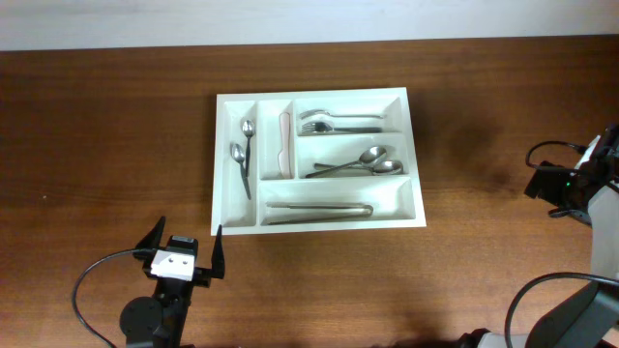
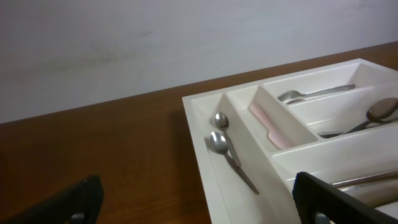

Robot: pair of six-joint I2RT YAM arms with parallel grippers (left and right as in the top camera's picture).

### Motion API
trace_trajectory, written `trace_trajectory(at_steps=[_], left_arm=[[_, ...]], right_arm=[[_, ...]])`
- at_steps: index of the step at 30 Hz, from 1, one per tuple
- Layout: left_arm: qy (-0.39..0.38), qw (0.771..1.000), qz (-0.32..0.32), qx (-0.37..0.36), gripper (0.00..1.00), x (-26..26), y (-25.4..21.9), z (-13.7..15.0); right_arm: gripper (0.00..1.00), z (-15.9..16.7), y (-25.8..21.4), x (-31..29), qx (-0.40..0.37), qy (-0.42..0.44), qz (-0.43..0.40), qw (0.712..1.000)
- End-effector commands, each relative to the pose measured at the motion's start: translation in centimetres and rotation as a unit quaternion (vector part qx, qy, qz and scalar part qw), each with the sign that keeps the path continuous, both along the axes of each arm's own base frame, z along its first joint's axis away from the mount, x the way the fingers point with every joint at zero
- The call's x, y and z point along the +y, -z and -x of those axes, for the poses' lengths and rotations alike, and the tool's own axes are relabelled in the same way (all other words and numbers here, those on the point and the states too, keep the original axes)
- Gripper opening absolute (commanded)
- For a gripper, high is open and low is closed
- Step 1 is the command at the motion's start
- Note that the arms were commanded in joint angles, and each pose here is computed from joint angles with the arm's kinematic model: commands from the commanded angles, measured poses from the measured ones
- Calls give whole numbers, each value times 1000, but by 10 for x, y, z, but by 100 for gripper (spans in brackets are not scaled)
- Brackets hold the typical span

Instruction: Pack container

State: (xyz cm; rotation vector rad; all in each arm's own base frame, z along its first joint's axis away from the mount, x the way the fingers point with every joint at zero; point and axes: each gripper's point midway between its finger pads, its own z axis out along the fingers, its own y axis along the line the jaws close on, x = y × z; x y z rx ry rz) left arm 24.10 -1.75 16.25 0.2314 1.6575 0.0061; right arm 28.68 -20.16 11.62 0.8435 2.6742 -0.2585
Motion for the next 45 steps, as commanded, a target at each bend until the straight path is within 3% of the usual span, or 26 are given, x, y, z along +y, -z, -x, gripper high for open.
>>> trace_trajectory(at_steps=[1, 9, 15, 20, 24, 33, 45], left_arm=[[-6, 1000, -5, -1, 99, 3, 3, -1], [-6, 1000, -5, -1, 99, 3, 3, -1], [-6, 1000, -5, -1, 99, 3, 3, -1], [-6, 1000, -5, -1, 99, 3, 3, -1], [-6, 1000, -5, -1, 99, 3, 3, -1], [-6, 1000, -5, -1, 99, 3, 3, -1], [-6, 1000, -5, -1, 99, 3, 3, -1]], right_arm=[[99, 2, 3, -1, 4, 3, -2, 1000], [99, 2, -18, -2, -23, 3, 16, 1000], [99, -9, -68, 19, -137, -28, 52, 989], [99, -34, -103, 62, -286, -104, 107, 946], [99, -34, -120, 109, -367, -164, 126, 907], [99, 7, -144, 181, -480, -247, 127, 832], [99, 55, -159, 209, -577, -275, 133, 758]])
